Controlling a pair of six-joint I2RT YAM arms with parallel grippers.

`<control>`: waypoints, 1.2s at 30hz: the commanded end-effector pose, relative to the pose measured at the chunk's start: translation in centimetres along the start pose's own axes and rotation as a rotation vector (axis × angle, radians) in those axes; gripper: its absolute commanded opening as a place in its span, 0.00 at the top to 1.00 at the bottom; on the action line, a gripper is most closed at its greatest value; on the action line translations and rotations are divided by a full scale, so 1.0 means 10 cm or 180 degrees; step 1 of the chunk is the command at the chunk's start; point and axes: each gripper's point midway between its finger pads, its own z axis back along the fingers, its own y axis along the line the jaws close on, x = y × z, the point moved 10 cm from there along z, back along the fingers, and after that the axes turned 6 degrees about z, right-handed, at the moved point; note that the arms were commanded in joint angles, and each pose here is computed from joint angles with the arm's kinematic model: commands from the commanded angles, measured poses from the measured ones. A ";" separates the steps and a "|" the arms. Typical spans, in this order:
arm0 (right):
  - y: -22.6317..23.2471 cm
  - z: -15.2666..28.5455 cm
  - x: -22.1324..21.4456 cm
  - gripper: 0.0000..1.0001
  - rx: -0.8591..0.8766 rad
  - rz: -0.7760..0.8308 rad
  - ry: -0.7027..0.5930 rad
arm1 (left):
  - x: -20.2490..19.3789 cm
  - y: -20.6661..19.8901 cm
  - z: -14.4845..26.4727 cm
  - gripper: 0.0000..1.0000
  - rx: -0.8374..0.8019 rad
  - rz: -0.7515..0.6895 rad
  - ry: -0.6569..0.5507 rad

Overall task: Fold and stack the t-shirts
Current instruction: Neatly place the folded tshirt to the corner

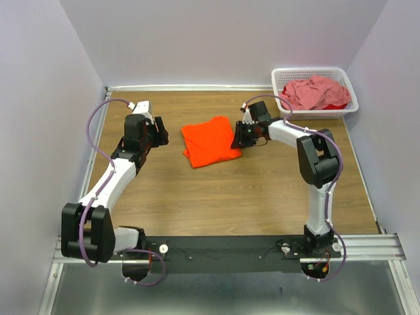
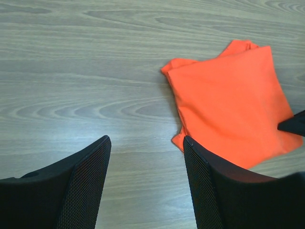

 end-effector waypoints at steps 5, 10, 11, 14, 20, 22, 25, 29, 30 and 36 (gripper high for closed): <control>-0.16 0.18 -0.34 0.98 -0.0803 0.0103 0.0305 | 0.03 0.04 0.11 0.30 0.0139 -0.0127 -0.0241; -0.57 0.59 -0.46 1.00 -0.1585 0.0070 0.0335 | 0.10 0.04 0.20 0.30 0.0164 -0.0156 -0.0385; -0.62 0.70 -0.45 1.00 -0.1711 0.0149 0.0319 | 0.12 0.03 0.22 0.30 0.0172 -0.0164 -0.0419; -0.89 0.95 -0.53 1.00 -0.2289 0.0239 0.0433 | 0.18 0.02 0.31 0.30 0.0180 -0.0167 -0.0541; -1.24 1.30 -0.69 0.99 -0.3200 0.0306 0.0662 | 0.22 0.01 0.37 0.30 0.0180 -0.0151 -0.0635; -1.38 1.43 -0.70 0.99 -0.3425 0.0204 0.0677 | 0.23 0.01 0.39 0.31 0.0162 -0.0146 -0.0655; -1.62 1.61 -0.65 0.99 -0.3721 0.0081 0.0718 | 0.21 0.00 0.41 0.31 0.0143 -0.0147 -0.0654; -1.88 1.78 -0.58 1.00 -0.3924 -0.0035 0.0735 | 0.18 -0.05 0.40 0.31 0.0115 -0.0165 -0.0629; -1.98 1.87 -0.53 0.99 -0.3986 -0.0111 0.0689 | 0.18 -0.06 0.39 0.31 0.0107 -0.0172 -0.0626; -2.37 1.95 -0.50 0.99 -0.3973 -0.0407 0.0690 | 0.09 -0.10 0.32 0.32 0.0077 -0.0215 -0.0507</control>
